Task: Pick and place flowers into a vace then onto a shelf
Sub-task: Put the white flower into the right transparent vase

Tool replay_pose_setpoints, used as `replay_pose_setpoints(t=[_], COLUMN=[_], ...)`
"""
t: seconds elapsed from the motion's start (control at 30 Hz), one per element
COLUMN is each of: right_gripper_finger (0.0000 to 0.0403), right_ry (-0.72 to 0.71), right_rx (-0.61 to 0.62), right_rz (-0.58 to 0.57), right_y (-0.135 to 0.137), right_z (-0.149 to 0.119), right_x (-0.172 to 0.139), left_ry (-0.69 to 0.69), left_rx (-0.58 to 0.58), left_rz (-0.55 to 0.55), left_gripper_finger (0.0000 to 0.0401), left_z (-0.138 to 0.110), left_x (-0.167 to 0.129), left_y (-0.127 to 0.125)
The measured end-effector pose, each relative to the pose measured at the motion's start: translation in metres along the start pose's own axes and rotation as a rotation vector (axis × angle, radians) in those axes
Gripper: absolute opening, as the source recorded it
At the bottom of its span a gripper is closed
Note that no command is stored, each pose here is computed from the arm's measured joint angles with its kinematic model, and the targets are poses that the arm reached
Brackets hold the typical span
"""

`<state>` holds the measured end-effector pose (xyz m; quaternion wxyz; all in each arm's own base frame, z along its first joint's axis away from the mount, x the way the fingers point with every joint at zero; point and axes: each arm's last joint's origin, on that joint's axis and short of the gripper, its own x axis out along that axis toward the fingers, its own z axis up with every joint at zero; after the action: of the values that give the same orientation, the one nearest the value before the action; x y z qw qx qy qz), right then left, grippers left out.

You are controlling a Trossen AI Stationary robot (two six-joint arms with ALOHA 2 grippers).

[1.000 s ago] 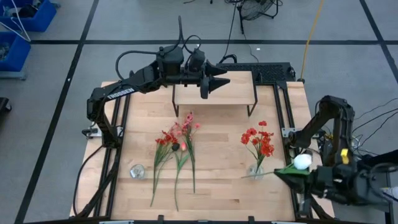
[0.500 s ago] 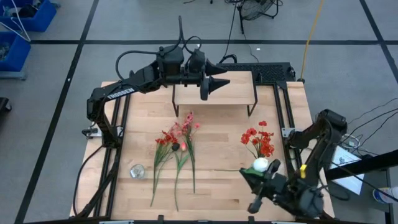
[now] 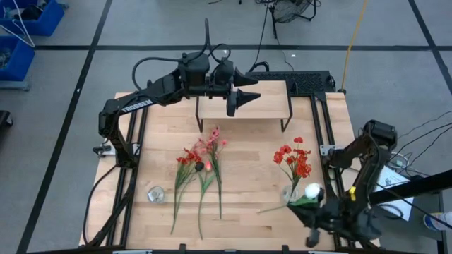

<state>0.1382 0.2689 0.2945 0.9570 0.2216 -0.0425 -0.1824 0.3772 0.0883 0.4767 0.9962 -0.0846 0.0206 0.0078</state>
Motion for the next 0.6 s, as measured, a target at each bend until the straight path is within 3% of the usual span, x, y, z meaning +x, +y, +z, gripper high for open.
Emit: replay_pose_setpoints(t=[0.2, 0.47, 0.6], right_gripper_finger=[0.0, 0.0, 0.0], right_ry=[0.052, 0.071, 0.104], right_rx=[-0.019, -0.097, -0.125], right_rz=[0.109, 0.162, 0.249], right_y=[-0.041, -0.098, -0.121], right_z=[0.014, 0.031, 0.05], right_x=[-0.031, -0.036, -0.047], left_ry=[-0.008, -0.028, -0.038], left_rx=[-0.025, -0.078, -0.099], left_rz=[0.037, 0.125, 0.172], left_gripper_finger=[0.0274, 0.0274, 0.0274], left_z=[0.0, 0.001, 0.0], left_x=[0.0, 0.0, 0.0], left_y=[0.001, 0.004, 0.005])
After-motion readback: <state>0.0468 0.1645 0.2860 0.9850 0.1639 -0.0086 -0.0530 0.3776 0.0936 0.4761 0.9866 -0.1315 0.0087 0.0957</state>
